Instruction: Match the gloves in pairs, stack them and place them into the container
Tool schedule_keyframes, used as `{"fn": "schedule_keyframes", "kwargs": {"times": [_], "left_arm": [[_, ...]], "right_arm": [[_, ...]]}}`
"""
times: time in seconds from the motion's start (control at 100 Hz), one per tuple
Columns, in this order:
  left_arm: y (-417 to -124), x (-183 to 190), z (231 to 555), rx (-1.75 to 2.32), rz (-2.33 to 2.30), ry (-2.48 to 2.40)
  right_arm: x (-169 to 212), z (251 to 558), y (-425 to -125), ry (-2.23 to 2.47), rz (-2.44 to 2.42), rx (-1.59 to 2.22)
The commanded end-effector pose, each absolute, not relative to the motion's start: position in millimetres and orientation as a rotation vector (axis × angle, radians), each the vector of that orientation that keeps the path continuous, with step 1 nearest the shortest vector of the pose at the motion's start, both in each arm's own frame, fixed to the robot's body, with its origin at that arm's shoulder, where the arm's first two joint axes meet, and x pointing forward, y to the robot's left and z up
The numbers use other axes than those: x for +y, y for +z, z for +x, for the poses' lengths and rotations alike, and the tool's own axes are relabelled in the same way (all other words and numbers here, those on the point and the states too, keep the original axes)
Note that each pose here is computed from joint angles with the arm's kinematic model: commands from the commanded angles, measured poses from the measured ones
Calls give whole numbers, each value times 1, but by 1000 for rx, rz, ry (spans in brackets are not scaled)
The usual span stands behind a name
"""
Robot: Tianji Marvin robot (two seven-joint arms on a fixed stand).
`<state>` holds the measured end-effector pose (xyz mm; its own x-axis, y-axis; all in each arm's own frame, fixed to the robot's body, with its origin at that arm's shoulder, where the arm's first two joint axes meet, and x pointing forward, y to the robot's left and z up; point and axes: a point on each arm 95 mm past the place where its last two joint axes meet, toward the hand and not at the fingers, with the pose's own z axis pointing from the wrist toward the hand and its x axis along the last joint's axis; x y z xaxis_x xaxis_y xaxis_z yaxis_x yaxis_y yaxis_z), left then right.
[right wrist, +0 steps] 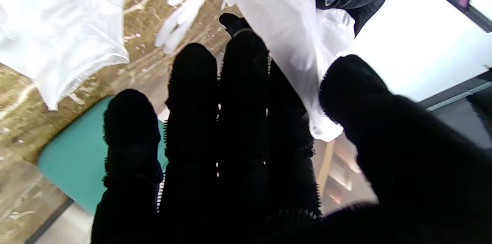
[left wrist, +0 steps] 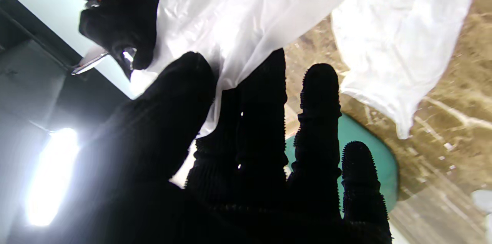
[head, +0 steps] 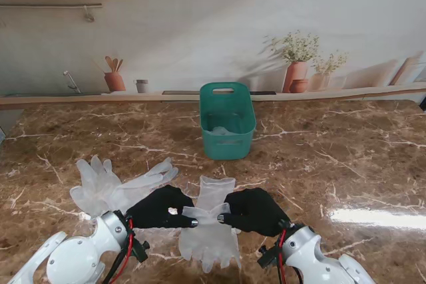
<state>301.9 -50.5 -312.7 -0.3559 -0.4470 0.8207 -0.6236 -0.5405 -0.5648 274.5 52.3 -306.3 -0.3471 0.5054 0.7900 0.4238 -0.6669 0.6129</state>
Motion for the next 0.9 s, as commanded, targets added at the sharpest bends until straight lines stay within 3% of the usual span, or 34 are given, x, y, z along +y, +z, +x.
{"fn": "schedule_keyframes", "kwargs": {"times": [0.0, 0.36, 0.89], "left_arm": [[-325, -52, 313, -1423, 1758, 1992], [-354, -71, 355, -1510, 1943, 2064], [-380, -97, 394, -1716, 2087, 2094]], "right_arm": [[49, 287, -320, 2126, 1827, 1279], [53, 347, -359, 1959, 1895, 1177], [62, 386, -392, 1737, 1761, 1186]]}}
